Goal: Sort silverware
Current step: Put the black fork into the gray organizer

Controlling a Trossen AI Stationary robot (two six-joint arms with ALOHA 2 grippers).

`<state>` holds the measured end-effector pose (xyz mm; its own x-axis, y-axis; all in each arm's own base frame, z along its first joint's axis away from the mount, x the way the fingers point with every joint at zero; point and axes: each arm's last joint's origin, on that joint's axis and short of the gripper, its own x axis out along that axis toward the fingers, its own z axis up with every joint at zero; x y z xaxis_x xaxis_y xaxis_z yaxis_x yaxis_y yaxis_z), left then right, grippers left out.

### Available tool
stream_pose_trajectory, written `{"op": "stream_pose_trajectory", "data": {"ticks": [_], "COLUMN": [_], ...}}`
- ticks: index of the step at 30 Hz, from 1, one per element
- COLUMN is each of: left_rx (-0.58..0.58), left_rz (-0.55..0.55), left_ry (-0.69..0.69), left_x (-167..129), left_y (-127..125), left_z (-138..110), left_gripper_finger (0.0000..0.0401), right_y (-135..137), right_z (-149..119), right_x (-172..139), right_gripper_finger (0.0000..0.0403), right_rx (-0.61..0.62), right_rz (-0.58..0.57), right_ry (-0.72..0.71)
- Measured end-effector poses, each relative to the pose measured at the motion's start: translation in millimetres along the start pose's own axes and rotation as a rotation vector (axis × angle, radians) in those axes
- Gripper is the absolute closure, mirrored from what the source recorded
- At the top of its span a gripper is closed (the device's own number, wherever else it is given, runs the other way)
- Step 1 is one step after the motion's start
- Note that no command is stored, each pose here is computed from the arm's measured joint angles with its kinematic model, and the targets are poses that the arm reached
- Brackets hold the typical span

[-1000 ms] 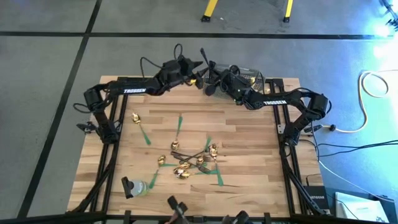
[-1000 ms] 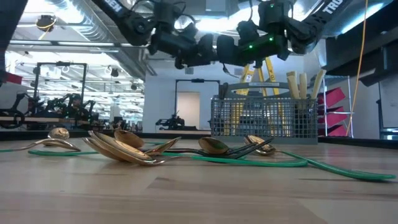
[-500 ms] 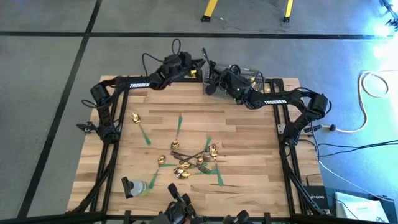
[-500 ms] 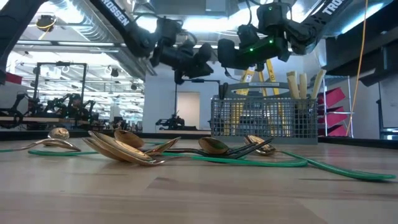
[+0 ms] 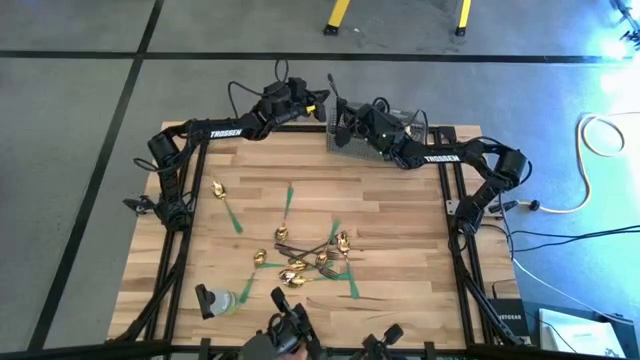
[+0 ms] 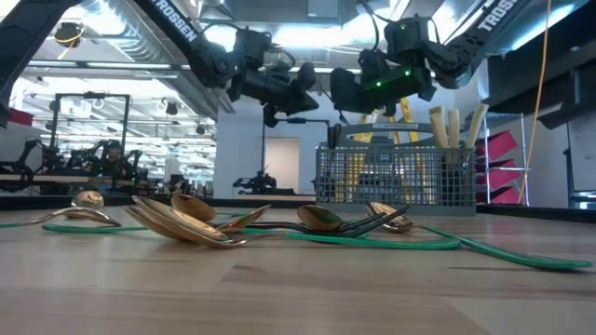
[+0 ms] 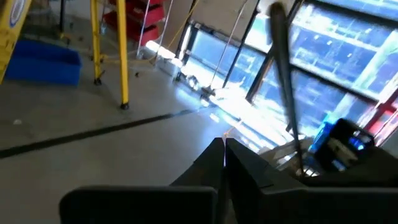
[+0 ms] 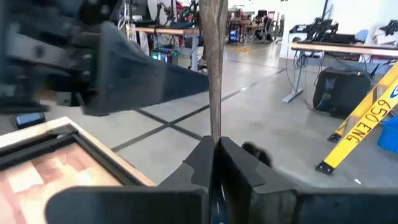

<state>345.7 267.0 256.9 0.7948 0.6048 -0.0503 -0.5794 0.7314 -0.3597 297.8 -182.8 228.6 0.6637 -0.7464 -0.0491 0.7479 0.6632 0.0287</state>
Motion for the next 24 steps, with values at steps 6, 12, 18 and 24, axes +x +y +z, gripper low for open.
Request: {"op": "stream_pose_trajectory", "data": {"ticks": [6, 12, 18, 24], "left_rx": [-0.097, -0.096, -0.102, -0.147], "left_rz": [-0.041, -0.038, -0.025, 0.002], "left_ry": [-0.033, -0.015, -0.015, -0.019], "left_x": [8.6, 9.0, 8.9, 8.8], "left_y": [7.5, 9.4, 13.7, 17.8], "left_z": [-5.7, -7.3, -6.1, -5.3], "left_gripper_finger": [0.0401, 0.0401, 0.0401, 0.0401], "right_y": [1.0, -2.1, -1.7, -0.6], "right_z": [-16.5, -25.3, -24.8, -23.5], "right_x": [7.5, 13.9, 14.5, 14.4], "right_gripper_finger": [0.0401, 0.0401, 0.0401, 0.0401], "right_rx": [-0.01, -0.005, 0.001, 0.005], "right_rz": [-0.009, -0.024, -0.016, 0.011], "right_ry": [0.034, 0.022, 0.004, -0.007]}}
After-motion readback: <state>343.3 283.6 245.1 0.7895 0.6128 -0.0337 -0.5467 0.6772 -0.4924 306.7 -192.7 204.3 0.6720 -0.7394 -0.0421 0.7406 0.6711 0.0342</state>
